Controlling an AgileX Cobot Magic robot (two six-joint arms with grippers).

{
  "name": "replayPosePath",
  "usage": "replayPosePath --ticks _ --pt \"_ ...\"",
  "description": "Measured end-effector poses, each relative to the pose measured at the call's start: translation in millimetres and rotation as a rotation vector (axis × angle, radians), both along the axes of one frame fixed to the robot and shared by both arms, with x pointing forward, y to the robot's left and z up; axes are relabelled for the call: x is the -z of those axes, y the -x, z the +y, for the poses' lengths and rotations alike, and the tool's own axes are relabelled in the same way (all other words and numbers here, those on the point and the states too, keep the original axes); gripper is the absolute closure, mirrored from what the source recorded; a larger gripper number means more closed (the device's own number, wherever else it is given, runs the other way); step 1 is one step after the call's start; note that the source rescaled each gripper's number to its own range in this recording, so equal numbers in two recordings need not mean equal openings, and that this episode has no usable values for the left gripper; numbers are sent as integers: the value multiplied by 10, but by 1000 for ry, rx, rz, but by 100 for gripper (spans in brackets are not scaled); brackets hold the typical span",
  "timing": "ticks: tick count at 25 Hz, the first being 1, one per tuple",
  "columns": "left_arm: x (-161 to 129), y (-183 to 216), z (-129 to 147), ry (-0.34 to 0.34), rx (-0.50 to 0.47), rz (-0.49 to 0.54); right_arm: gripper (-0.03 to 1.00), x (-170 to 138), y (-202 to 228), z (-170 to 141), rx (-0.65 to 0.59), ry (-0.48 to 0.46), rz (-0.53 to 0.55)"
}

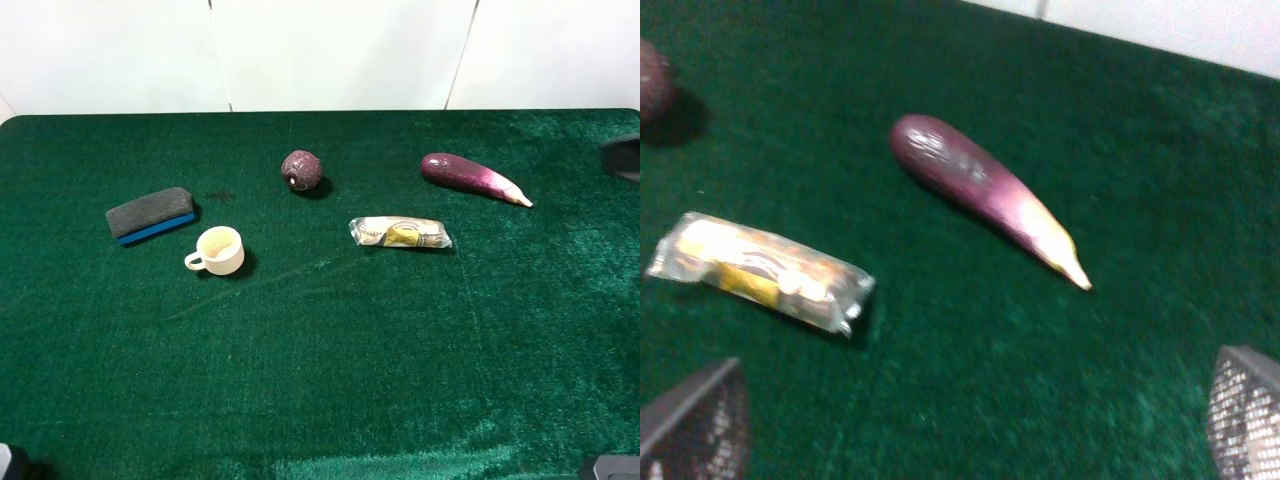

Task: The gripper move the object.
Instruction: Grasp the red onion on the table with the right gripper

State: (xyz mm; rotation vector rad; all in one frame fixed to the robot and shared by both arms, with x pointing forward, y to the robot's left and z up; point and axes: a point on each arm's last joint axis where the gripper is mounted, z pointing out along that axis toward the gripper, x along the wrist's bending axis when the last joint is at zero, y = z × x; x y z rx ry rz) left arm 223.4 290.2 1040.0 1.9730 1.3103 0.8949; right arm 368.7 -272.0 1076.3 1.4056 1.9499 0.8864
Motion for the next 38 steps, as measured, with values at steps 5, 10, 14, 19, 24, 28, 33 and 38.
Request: replayPosePath --ticks 5,10,14,19,24,28,33,38 --pt "0 0 0 0 0 0 -3 -76 -342 183 -66 12 37" --pt "0 0 0 0 0 0 -3 -142 -763 513 -178 66 63" --pt "0 0 0 0 0 0 -3 -148 -997 773 -248 86 82" --pt "0 0 0 0 0 0 -3 -116 -1220 1068 -326 113 99" --pt "0 0 0 0 0 0 -3 -100 -1491 1447 -414 147 100" --pt "0 0 0 0 0 0 -3 -33 -1651 1674 -467 179 119" --pt "0 0 0 0 0 0 -3 101 -1840 1913 -513 211 157" --pt "0 0 0 0 0 0 -3 280 -2061 2078 -550 243 200"
